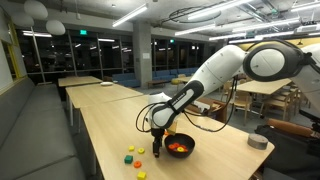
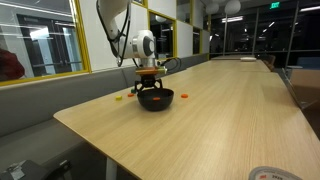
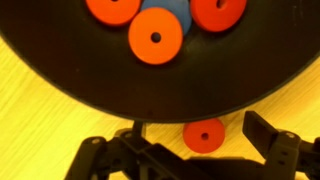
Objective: Put the discs on the table in the bowl
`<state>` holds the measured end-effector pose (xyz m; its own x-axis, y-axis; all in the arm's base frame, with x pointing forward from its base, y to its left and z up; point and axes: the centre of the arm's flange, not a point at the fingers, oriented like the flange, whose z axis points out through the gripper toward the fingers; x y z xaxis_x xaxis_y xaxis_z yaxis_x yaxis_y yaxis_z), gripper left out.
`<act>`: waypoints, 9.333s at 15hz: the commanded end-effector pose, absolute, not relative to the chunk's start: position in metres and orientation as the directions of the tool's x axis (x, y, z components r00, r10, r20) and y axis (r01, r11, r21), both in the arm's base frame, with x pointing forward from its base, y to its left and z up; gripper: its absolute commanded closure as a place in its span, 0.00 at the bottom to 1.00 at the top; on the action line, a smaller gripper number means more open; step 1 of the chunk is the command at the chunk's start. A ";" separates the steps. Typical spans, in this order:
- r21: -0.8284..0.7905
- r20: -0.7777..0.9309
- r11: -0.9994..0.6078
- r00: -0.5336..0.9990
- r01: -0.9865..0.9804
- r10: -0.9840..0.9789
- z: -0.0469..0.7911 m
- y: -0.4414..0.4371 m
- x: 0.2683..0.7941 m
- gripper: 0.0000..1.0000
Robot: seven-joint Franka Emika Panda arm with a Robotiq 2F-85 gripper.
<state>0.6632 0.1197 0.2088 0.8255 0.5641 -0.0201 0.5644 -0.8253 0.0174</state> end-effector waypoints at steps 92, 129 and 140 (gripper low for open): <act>0.020 0.092 -0.811 0.807 0.585 0.584 0.222 0.254 0.687 0.00; 0.068 0.065 -0.870 0.868 0.488 0.492 0.309 0.194 0.638 0.76; 0.038 0.104 -0.991 0.985 0.131 0.135 0.371 0.031 0.562 0.76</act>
